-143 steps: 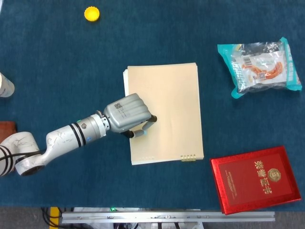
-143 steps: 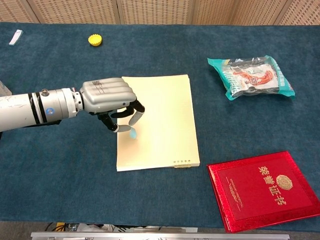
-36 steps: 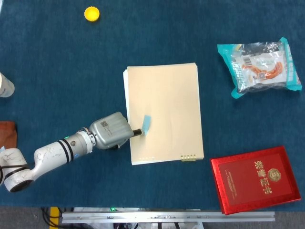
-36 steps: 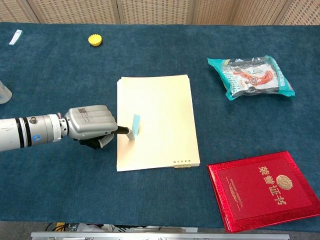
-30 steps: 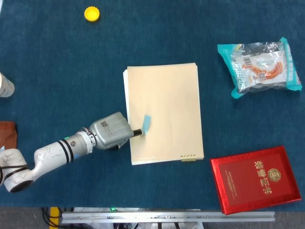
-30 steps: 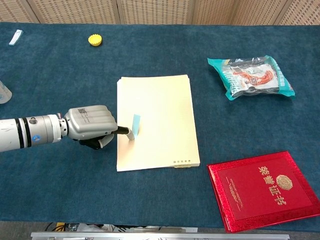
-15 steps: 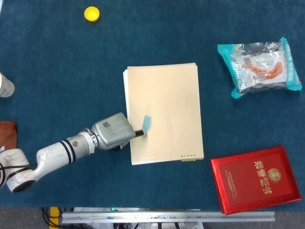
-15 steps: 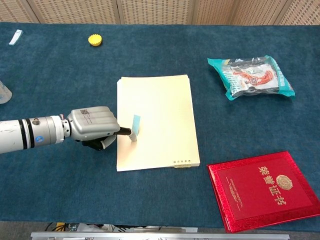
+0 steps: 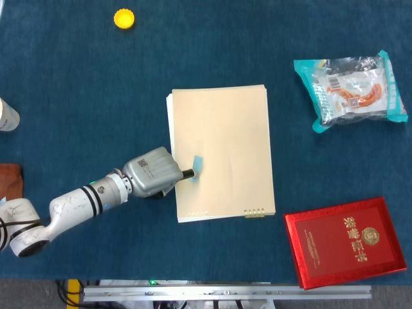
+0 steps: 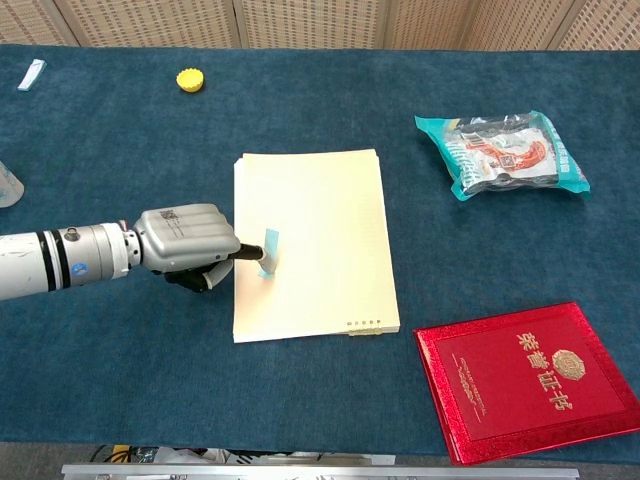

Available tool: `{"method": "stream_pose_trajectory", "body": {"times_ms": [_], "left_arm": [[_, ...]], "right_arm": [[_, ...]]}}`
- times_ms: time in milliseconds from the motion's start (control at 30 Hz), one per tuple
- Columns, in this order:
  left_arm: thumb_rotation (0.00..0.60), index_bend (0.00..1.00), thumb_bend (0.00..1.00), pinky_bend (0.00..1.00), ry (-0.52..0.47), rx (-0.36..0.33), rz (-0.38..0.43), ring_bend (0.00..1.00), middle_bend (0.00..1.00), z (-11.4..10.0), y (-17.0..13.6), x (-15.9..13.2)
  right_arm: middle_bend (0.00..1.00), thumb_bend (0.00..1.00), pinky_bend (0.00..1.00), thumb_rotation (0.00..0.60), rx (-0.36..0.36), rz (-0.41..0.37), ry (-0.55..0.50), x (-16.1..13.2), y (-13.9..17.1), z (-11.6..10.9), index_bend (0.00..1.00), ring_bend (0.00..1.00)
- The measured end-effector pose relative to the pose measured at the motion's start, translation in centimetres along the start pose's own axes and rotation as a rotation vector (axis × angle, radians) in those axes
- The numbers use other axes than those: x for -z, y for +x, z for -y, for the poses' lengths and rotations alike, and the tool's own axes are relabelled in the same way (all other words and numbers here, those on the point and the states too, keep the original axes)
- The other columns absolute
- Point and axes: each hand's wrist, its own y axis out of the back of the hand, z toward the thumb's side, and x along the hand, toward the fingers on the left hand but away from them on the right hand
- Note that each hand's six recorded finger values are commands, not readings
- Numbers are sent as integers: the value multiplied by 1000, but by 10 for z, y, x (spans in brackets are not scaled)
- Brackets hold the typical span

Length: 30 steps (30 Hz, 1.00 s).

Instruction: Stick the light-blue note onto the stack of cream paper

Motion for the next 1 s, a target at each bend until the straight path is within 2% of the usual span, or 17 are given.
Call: {"method": "stream_pose_trajectory", "body": {"times_ms": [267,533,833,1000], "left_arm": [[600,217,840,833,-8,8,-15,852,812,3,3,4],[600,216,840,833,-28,-19,-18,852,812,-4,0,5],[600,216,840,833,-26,11,-27,852,812,3,5,6],[600,216,839,833,-28,6,-28,852,812,1,5,6]], "right_arm": [[148,14,0,600,1,1,0,0,1,-1,48,0],[148,14,0,600,-2,1,-1,0,0,1,48,0],[148,14,0,600,0,9,0,3,1,0,48,0],[148,14,0,600,2,9,-1,4,2,0,48,0]]}}
